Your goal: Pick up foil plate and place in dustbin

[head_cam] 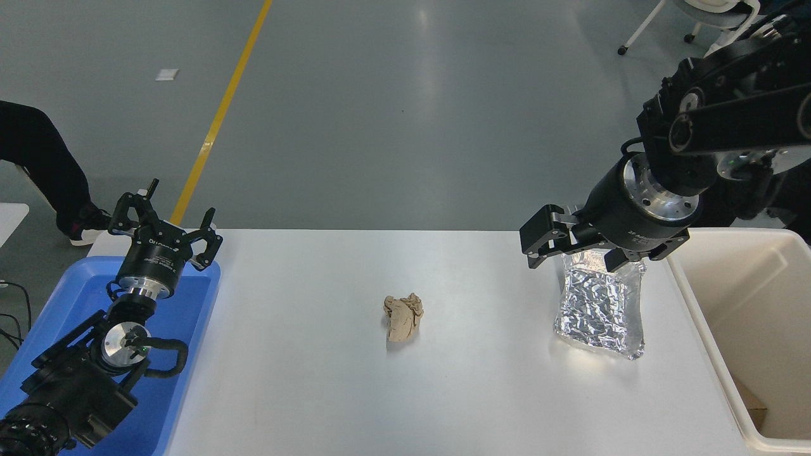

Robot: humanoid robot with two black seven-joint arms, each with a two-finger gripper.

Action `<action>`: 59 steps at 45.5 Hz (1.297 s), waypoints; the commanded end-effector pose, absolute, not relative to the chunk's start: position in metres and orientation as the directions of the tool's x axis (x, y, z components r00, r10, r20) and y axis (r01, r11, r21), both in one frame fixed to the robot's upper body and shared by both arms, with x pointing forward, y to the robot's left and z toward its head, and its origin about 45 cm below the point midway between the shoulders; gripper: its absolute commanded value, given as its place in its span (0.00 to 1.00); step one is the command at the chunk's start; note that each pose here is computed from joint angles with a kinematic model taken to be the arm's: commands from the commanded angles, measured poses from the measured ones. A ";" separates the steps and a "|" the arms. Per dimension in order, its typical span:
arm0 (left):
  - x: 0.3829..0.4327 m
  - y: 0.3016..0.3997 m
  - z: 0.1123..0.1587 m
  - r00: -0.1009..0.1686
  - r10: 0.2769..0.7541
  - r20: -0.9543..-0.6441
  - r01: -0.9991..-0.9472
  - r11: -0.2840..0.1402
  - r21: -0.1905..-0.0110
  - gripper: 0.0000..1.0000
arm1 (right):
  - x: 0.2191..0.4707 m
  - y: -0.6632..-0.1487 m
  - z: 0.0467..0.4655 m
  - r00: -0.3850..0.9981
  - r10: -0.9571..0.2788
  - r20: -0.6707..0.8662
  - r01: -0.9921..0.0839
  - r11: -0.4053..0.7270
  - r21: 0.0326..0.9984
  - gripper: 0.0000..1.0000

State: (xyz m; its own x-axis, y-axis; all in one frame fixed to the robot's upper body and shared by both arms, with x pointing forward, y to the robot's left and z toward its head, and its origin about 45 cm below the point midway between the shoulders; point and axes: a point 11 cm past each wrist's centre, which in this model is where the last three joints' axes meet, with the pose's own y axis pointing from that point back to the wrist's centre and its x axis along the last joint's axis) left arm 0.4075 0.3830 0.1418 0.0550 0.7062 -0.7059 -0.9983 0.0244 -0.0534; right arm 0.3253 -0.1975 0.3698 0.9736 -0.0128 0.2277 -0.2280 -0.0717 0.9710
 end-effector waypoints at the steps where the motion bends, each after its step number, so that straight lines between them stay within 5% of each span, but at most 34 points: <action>1: 0.4075 0.3830 0.1418 0.055 0.706 -0.706 -0.998 0.024 -0.053 0.99 | 0.325 -0.198 0.369 0.974 -0.015 0.226 -0.227 -0.072 0.971 1.00; 59: 0.4075 0.3829 0.1420 0.056 0.706 -0.706 -0.998 0.025 -0.054 0.99 | 0.329 -0.197 0.369 0.972 -0.013 0.233 -0.234 -0.070 0.970 1.00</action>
